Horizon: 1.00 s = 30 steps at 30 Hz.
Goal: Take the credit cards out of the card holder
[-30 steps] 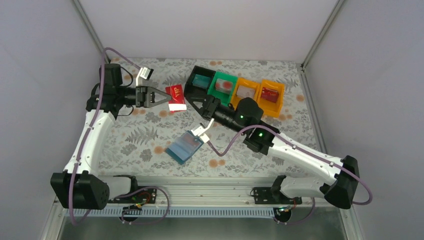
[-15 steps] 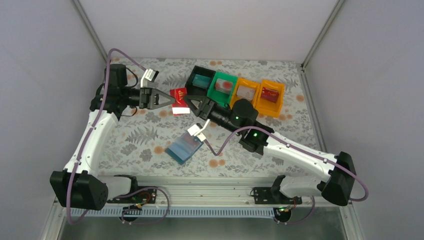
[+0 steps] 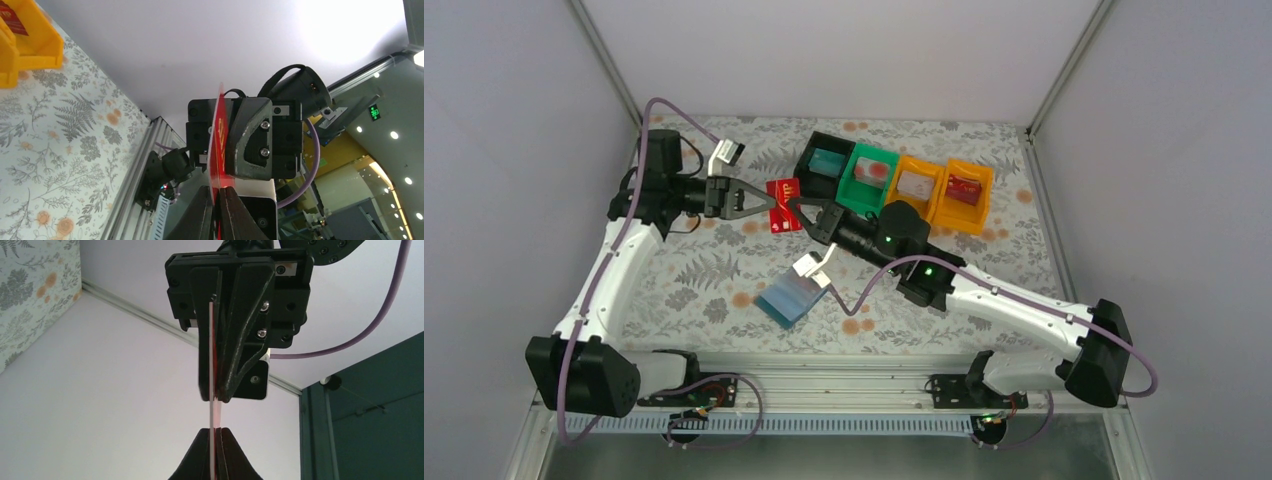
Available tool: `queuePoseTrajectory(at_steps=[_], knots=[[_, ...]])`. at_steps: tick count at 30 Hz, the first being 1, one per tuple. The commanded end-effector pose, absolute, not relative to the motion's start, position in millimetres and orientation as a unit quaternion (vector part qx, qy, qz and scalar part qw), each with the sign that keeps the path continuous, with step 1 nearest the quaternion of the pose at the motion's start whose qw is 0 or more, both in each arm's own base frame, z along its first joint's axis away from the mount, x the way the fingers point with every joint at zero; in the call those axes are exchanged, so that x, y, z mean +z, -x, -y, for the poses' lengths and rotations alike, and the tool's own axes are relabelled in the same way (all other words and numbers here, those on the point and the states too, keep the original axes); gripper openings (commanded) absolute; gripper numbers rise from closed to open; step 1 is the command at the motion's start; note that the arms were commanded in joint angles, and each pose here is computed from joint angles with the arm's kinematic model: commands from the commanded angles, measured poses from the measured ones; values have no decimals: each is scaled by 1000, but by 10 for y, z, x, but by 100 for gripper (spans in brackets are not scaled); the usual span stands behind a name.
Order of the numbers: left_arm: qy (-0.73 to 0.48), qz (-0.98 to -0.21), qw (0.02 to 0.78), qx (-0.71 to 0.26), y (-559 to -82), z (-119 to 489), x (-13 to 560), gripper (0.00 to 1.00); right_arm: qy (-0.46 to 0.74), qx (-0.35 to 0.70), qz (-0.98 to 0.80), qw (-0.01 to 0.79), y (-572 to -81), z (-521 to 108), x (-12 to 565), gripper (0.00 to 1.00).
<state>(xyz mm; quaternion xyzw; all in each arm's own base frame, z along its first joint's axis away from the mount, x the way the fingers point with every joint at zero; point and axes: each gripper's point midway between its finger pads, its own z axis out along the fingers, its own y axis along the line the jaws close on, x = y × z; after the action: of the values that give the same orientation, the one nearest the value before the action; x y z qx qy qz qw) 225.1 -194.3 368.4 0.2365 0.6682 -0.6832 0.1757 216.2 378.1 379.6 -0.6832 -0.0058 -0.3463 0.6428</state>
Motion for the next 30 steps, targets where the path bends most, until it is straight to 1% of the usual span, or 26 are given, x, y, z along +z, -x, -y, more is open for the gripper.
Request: queuePoseTrajectory(at_steps=[1, 2, 4, 5, 7, 8, 9, 11, 14, 17, 20, 23, 26, 28, 30], knots=[[-243, -658, 158, -695, -2214, 1964, 3626, 21, 679, -368, 20, 634, -2088, -3764, 3974, 4], [-242, -660, 161, -693, -2228, 1962, 3614, 33, 689, -353, 4, 633, -2094, -3749, 3961, 4], [-247, -663, 180, -683, -2263, 1958, 3616, 61, 701, -325, -26, 634, -2091, -3708, 3966, 4], [-250, -666, 195, -675, -2290, 1941, 3612, 73, 705, -314, -42, 634, -2101, -3689, 3975, 4], [-249, -676, 224, -656, -2366, 1897, 3620, 88, 709, -293, -87, 636, -2153, -3652, 4034, 4], [-244, -683, 237, -646, -2419, 1855, 3621, 98, 709, -285, -113, 635, -2195, -3625, 4045, 4], [-237, -691, 251, -635, -2482, 1806, 3618, 100, 708, -278, -147, 632, -2259, -3579, 4042, 4], [-221, -710, 283, -605, -2612, 1682, 3595, 100, 705, -258, -233, 618, -2433, -3455, 4002, 4], [-212, -741, 330, -545, -2794, 1520, 3519, 100, 646, -228, -418, 597, -2895, -3106, 3933, 4], [-205, -779, 371, -462, -2982, 1382, 3347, 100, 556, -187, -604, 539, -3409, -2513, 3638, 4], [-198, -797, 401, -406, -3067, 1271, 3202, 100, 462, -174, -724, 481, -3852, -1867, 3280, 4], [-203, -798, 413, -389, -3022, 1246, 3143, 100, 367, -173, -805, 433, -4206, -1242, 2990, 4], [-213, -791, 416, -395, -2959, 1271, 3165, 100, 287, -166, -859, 391, -4475, -723, 2756, 4], [-220, -785, 416, -403, -2927, 1296, 3198, 100, 258, -164, -882, 359, -4571, -485, 2559, 4], [-227, -779, 419, -407, -2904, 1312, 3236, 100, 250, -158, -900, 319, -4638, -355, 2239, 4]])
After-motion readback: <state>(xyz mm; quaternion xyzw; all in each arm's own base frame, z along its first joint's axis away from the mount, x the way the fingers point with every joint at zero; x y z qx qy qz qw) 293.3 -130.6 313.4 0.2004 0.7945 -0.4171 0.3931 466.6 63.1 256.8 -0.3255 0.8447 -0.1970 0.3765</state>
